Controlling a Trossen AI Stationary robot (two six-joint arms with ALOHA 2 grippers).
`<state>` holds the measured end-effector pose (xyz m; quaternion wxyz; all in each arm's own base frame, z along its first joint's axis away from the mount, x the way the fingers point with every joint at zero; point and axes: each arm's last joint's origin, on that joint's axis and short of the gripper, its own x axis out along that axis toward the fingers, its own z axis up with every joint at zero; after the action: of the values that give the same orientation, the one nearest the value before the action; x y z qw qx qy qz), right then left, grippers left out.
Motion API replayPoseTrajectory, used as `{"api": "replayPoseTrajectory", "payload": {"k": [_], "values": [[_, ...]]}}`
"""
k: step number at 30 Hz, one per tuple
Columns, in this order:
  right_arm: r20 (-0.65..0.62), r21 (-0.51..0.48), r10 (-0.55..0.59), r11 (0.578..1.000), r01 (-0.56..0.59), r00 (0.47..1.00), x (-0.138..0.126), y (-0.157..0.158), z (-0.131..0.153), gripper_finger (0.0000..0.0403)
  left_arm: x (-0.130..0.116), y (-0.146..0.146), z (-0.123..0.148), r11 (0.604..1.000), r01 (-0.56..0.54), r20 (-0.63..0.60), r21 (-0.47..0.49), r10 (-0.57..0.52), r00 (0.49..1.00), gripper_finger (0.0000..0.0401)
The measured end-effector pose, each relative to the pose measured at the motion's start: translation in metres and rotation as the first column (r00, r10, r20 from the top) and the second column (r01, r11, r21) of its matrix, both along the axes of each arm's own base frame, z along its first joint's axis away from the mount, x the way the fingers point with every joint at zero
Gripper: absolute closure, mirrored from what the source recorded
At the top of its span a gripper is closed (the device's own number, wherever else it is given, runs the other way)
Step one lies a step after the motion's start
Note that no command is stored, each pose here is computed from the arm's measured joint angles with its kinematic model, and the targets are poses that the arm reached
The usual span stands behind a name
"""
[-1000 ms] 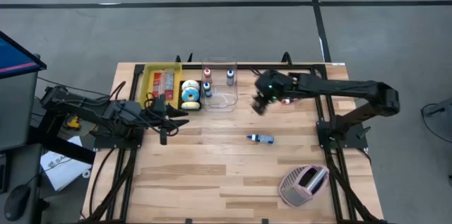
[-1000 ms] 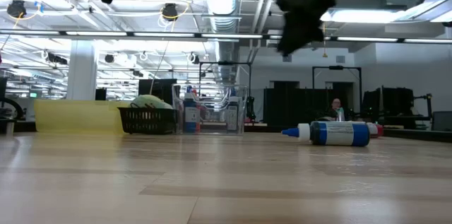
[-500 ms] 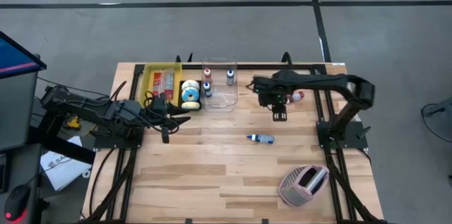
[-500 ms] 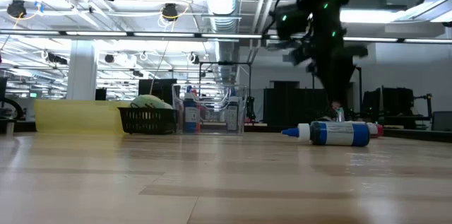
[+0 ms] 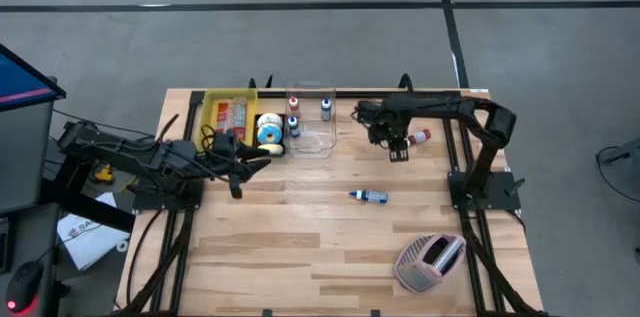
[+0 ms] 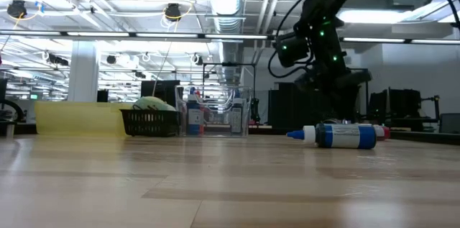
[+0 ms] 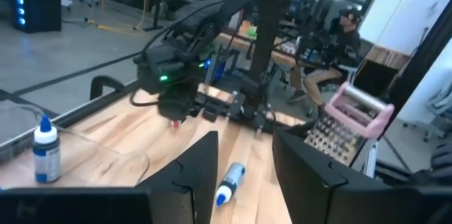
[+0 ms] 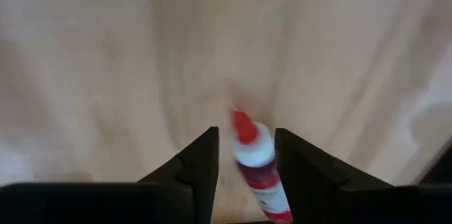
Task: Pick & Place Food Item
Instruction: Put the red food coloring bottle into the transparent bin
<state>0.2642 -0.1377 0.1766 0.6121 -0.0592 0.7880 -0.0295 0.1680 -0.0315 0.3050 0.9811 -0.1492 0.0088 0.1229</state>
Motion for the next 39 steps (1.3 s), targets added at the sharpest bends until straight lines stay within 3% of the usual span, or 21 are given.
{"api": "replayPoseTrajectory", "payload": {"k": [8,15,24,33,39], "values": [[0.012,0.05,-0.095,0.994,0.094,0.995,-0.015,-0.023,0.0,0.0277,0.0,0.0,0.003,1.0,-0.009,0.032,-0.009,0.009,0.999,0.027],[-0.042,0.104,-0.044,0.993,0.048,0.998,-0.022,-0.011,-0.014,0.0268,0.0,0.0,0.004,1.0,-0.011,0.042,-0.008,0.011,0.999,0.027],[-0.018,0.021,0.049,0.999,-0.049,0.999,-0.017,-0.005,-0.026,0.0268,0.0,0.0,0.004,1.0,-0.011,0.042,-0.008,0.011,0.999,0.027],[0.032,-0.02,-0.001,1.0,0.002,0.999,-0.022,-0.022,-0.03,0.027,0.0,0.0,0.007,1.0,-0.01,0.071,-0.022,0.012,0.997,0.027],[0.049,-0.027,-0.042,0.999,0.043,0.998,-0.028,-0.033,-0.03,0.0304,0.0,0.0,0.009,1.0,-0.009,0.094,-0.03,0.012,0.996,0.027]]}}
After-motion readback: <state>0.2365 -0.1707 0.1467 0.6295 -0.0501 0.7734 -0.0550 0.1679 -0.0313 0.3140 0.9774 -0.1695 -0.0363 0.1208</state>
